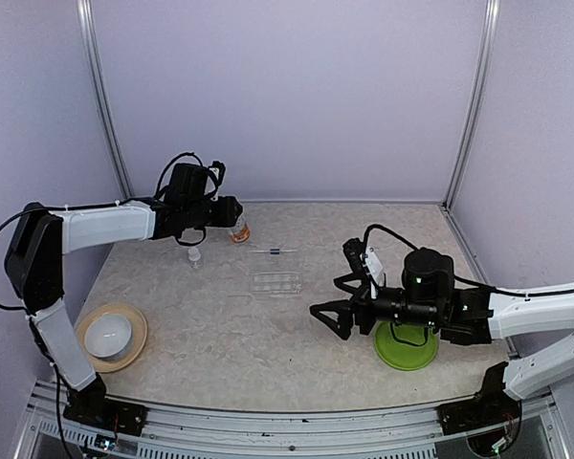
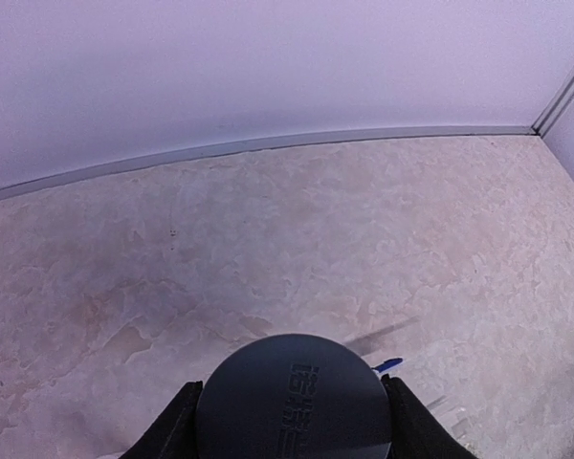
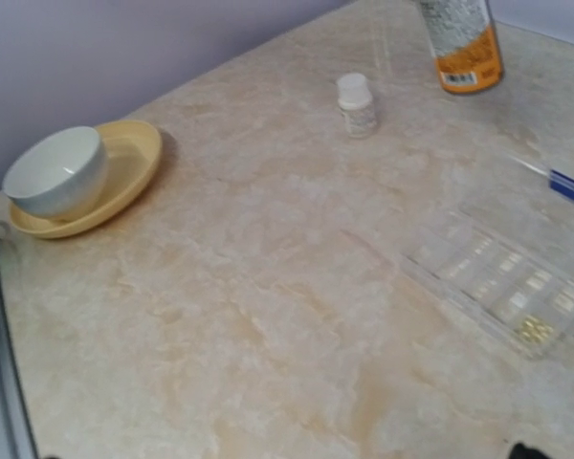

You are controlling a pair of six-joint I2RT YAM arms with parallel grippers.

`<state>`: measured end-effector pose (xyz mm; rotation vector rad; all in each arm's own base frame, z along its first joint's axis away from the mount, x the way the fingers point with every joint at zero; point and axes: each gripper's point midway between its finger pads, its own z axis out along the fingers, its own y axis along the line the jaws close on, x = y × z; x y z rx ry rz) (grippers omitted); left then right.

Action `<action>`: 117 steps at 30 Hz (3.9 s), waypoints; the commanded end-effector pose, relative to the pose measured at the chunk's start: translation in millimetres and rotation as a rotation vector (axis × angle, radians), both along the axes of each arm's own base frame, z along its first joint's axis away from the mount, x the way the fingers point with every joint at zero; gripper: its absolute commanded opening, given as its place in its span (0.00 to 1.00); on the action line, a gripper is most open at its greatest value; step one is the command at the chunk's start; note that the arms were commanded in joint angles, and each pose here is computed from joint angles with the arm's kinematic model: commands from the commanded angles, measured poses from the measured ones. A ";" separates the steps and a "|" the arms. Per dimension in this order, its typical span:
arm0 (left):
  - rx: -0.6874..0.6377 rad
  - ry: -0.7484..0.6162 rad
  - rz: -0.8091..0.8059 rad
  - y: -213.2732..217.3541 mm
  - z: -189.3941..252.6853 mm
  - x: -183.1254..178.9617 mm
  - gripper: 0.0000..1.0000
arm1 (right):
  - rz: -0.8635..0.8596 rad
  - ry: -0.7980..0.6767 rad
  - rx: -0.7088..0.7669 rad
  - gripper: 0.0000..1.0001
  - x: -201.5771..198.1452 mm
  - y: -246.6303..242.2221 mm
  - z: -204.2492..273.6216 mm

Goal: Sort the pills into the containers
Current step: Pick up the pill bottle from the center of the board, then hold the pill bottle, then move the pill container to the center of the board.

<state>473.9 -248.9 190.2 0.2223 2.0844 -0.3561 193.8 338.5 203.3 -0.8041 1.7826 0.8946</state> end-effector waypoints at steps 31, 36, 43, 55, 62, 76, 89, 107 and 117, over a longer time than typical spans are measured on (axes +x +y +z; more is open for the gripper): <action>-0.380 -0.180 -0.847 -146.7 122.6 -245.1 0.26 | 0.330 -0.105 0.426 1.00 -49.1 -33.3 73.5; -0.447 -0.214 -0.966 -158.2 139.5 -279.0 0.26 | 0.386 -0.090 0.468 1.00 -54.7 -33.8 78.9; -0.506 -0.232 -1.063 -172.0 155.4 -306.6 0.26 | 0.444 -0.095 0.506 1.00 -63.0 -32.8 86.0; -0.562 -0.231 -1.115 -185.6 165.3 -324.4 0.26 | 0.501 -0.064 0.541 1.00 -65.6 -25.5 86.9; -0.572 -0.240 -1.122 -196.0 162.3 -329.0 0.27 | 0.560 -0.025 0.587 1.00 -70.1 -18.5 89.7; -0.528 -0.232 -1.090 -206.3 148.0 -324.1 0.27 | 0.584 0.005 0.578 0.73 -71.9 -8.1 82.8; -0.492 -0.221 -1.073 -204.2 140.6 -322.0 0.27 | 0.588 0.007 0.559 0.38 -71.6 -6.1 76.2; -0.564 0.006 -0.818 -204.4 109.4 -290.7 0.31 | 0.349 -0.136 0.413 0.08 -35.6 -10.0 61.7; -0.564 -0.056 -0.794 -195.0 121.3 -287.7 0.75 | 0.420 -0.166 0.410 0.03 -51.5 -13.5 72.5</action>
